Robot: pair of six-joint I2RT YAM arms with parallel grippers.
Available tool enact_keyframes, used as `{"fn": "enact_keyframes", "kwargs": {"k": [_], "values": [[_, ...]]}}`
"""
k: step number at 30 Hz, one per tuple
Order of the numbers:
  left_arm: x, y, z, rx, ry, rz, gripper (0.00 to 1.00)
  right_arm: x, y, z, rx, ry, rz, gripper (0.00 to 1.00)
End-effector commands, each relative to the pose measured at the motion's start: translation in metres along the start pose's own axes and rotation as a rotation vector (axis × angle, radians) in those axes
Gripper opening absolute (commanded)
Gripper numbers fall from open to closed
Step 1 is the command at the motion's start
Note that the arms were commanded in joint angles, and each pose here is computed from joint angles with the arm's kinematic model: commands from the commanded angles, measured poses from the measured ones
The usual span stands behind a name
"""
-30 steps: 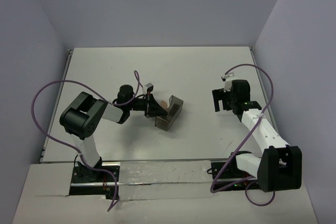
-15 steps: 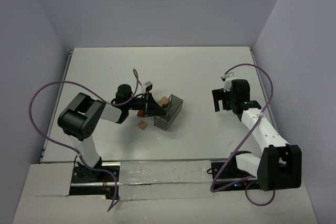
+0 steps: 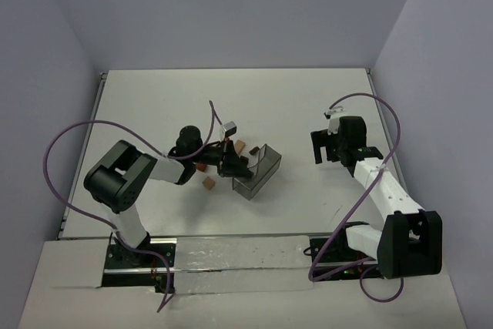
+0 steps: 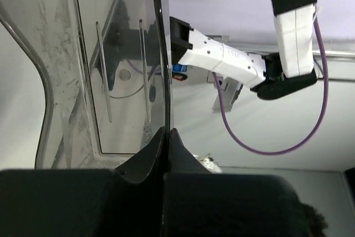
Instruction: Build the wood block tower
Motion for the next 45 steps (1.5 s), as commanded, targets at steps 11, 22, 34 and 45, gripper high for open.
{"fn": "enact_keyframes", "kwargs": {"k": [11, 22, 34, 45], "values": [[0.116, 0.109, -0.058, -0.773, 0.831, -0.259, 0.0, 0.012, 0.025, 0.004, 0.013, 0.022, -0.084, 1.0], [0.349, 0.137, -0.053, -0.56, 1.56, -0.425, 0.0, 0.014, 0.027, 0.005, 0.015, 0.023, -0.095, 1.0], [0.459, 0.177, -0.001, -0.379, 1.733, -0.413, 0.01, 0.017, 0.028, 0.004, 0.018, 0.019, -0.101, 1.0], [0.469, 0.198, 0.055, -0.339, 1.69, -0.327, 0.03, 0.018, 0.029, 0.004, 0.023, 0.021, -0.105, 1.0]]}}
Point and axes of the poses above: each gripper's point midway between its finger pads, its own x axis back along the fingers, its own z axis along the line the jaws close on, y = z × x, the point moved 5 cm from there along x, back along the fingers, and after that the axes turned 7 degrees about -x, right-handed, at the moved point
